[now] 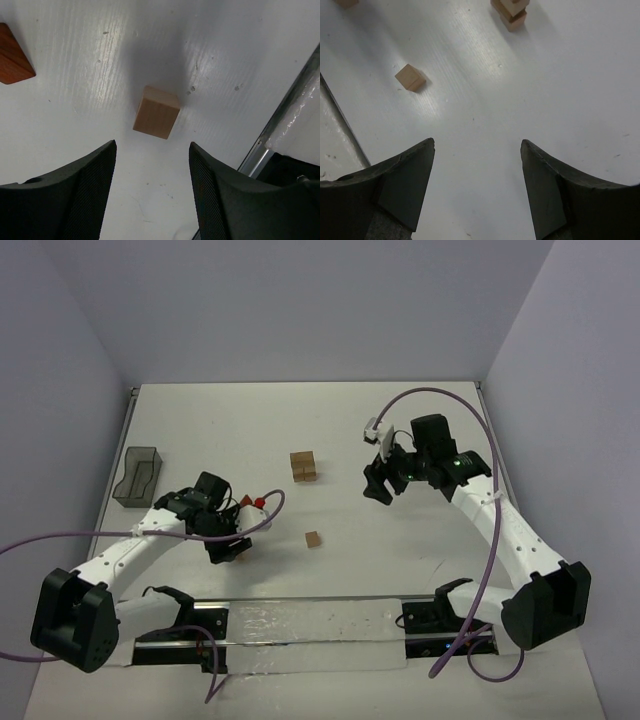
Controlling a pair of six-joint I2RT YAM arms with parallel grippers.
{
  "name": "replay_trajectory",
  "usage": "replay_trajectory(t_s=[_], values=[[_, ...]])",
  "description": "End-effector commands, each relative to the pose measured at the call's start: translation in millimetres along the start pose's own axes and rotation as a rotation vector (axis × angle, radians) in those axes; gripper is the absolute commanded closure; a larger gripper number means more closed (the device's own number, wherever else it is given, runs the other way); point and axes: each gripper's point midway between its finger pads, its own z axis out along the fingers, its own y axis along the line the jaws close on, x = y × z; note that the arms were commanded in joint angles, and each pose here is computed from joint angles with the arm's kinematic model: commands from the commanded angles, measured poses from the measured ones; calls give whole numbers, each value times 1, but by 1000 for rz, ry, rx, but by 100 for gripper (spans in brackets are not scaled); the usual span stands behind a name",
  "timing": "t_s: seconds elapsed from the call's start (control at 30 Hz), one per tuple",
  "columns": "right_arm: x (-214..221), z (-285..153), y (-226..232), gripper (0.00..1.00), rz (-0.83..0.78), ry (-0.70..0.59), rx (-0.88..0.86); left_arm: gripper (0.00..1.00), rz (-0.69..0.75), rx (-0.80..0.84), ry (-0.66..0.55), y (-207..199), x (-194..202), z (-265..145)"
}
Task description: Build the wood block tower
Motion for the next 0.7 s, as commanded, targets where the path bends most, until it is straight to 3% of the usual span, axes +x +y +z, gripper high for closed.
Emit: replay_trajectory(t_s=[0.0,0.3,0.6,0.67], values=[[-11,-6,-5,23,13,-70,24,33,23,-35,-35,11,-14,4],[-16,-10,-10,23,22,-92,30,39,75,16,-29,1,-17,18],[-14,-12,-12,23,29,-95,39,54,98,47,4,-2,-13,29],[-14,-12,-13,23,30,-96,41,62,98,49,2,-1,-16,29]])
